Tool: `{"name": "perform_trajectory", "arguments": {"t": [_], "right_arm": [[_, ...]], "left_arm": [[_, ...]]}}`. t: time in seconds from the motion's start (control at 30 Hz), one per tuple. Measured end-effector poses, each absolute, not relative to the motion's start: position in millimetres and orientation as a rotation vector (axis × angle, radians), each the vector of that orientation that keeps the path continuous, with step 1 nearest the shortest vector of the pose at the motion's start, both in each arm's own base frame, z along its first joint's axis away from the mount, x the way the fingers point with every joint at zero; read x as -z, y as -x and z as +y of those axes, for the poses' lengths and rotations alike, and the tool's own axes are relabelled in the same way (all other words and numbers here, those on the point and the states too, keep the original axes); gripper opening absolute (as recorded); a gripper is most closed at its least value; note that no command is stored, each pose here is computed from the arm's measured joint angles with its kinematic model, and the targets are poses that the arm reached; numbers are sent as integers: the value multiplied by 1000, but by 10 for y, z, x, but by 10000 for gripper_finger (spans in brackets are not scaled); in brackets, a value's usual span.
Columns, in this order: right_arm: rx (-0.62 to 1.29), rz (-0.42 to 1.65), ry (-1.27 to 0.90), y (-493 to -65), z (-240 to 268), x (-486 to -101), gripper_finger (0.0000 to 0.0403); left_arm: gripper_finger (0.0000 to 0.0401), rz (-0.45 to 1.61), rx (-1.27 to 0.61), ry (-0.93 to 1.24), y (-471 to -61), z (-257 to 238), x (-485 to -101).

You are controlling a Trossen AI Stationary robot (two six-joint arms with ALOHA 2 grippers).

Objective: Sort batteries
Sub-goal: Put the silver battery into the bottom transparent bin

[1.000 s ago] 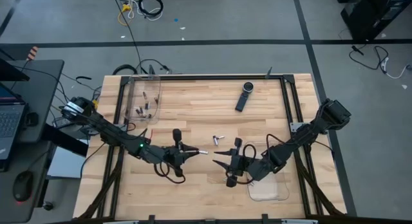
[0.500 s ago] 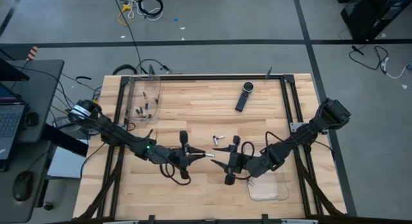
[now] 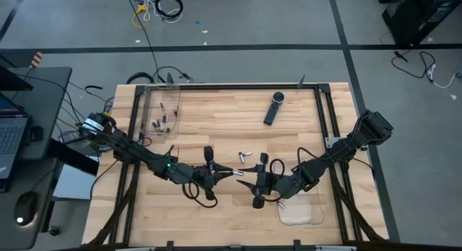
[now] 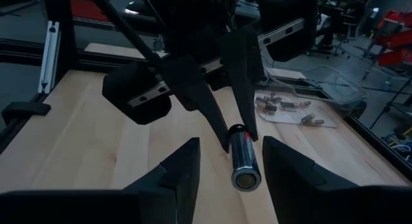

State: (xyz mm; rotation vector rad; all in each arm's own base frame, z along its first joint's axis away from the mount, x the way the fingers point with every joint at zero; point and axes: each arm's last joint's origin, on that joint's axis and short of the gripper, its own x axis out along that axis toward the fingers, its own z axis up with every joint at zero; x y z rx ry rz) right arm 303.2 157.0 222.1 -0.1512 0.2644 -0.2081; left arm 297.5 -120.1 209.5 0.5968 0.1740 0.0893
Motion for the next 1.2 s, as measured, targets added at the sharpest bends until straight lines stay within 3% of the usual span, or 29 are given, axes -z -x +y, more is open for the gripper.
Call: {"name": "perform_trajectory", "arguments": {"t": [0.83,1.2], "right_arm": [[211,290,163,-3022,1564,-2195,41],[214,293,139,-3019,1560,-2193,41]], "left_arm": [[48,169,-90,-593,-2972,-1203,-2101],[129,170,-100,-535,-2973,-1198,-2098]]}}
